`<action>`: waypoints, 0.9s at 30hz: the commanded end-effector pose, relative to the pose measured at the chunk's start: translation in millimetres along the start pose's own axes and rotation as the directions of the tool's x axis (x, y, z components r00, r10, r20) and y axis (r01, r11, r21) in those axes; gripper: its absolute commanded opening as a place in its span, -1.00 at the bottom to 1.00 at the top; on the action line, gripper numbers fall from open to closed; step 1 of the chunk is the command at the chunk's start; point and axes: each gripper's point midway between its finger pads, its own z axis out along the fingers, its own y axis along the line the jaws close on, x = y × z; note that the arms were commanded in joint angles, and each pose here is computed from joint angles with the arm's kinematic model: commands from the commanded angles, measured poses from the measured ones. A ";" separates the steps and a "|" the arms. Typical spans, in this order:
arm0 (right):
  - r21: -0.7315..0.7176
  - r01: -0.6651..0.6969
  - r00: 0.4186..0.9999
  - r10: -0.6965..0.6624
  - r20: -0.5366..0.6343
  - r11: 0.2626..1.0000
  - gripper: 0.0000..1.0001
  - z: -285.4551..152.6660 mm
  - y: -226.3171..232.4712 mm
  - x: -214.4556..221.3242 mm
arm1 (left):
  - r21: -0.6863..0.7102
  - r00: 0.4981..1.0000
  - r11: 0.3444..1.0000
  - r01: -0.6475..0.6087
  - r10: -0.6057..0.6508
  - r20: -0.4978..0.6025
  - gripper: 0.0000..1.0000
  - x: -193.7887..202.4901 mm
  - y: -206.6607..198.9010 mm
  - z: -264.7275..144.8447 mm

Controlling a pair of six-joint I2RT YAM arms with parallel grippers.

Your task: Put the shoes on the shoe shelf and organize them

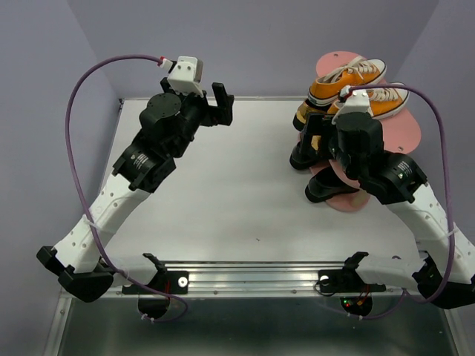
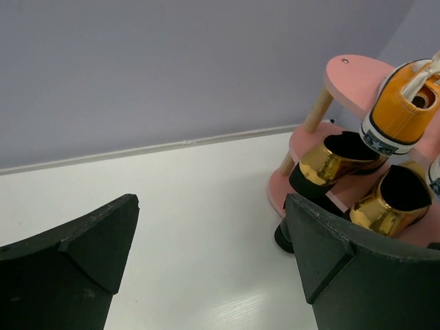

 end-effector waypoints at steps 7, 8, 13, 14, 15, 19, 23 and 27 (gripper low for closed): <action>-0.453 0.128 0.939 -0.256 -0.232 0.882 1.00 -13.0 64.7 81.3 | -0.228 0.999 0.974 0.020 -0.011 0.041 0.98 -17.3 63.3 -46.4; -0.477 0.124 0.930 -0.269 -0.249 0.870 1.00 -12.3 68.9 89.8 | -0.254 0.999 0.967 0.020 -0.013 0.030 0.98 -10.7 69.3 -48.1; -0.567 0.075 0.920 -0.277 -0.278 0.820 1.00 -7.8 89.4 123.9 | -0.333 0.997 0.940 0.073 -0.060 0.048 0.98 2.3 90.5 -72.3; -0.576 0.066 0.920 -0.273 -0.280 0.815 1.00 -6.8 91.8 127.9 | -0.355 0.997 0.932 0.074 -0.063 0.043 0.98 6.8 95.5 -75.8; -0.586 0.057 0.930 -0.256 -0.263 0.808 1.00 -4.4 96.4 126.1 | -0.406 0.997 0.911 0.075 -0.069 0.029 0.98 15.1 106.3 -82.6; -0.604 0.050 0.936 -0.248 -0.250 0.796 1.00 4.7 104.7 148.2 | -0.478 0.997 0.876 0.058 -0.079 -0.023 0.98 36.2 123.1 -95.9; -0.576 0.068 0.928 -0.264 -0.264 0.815 1.00 21.6 103.9 183.7 | -0.538 0.988 0.840 0.067 -0.130 -0.080 0.98 67.7 134.7 -102.4; -0.542 0.104 0.939 -0.262 -0.224 0.834 1.00 36.7 108.1 201.5 | -0.555 0.982 0.830 0.056 -0.147 -0.121 0.98 88.4 140.0 -104.7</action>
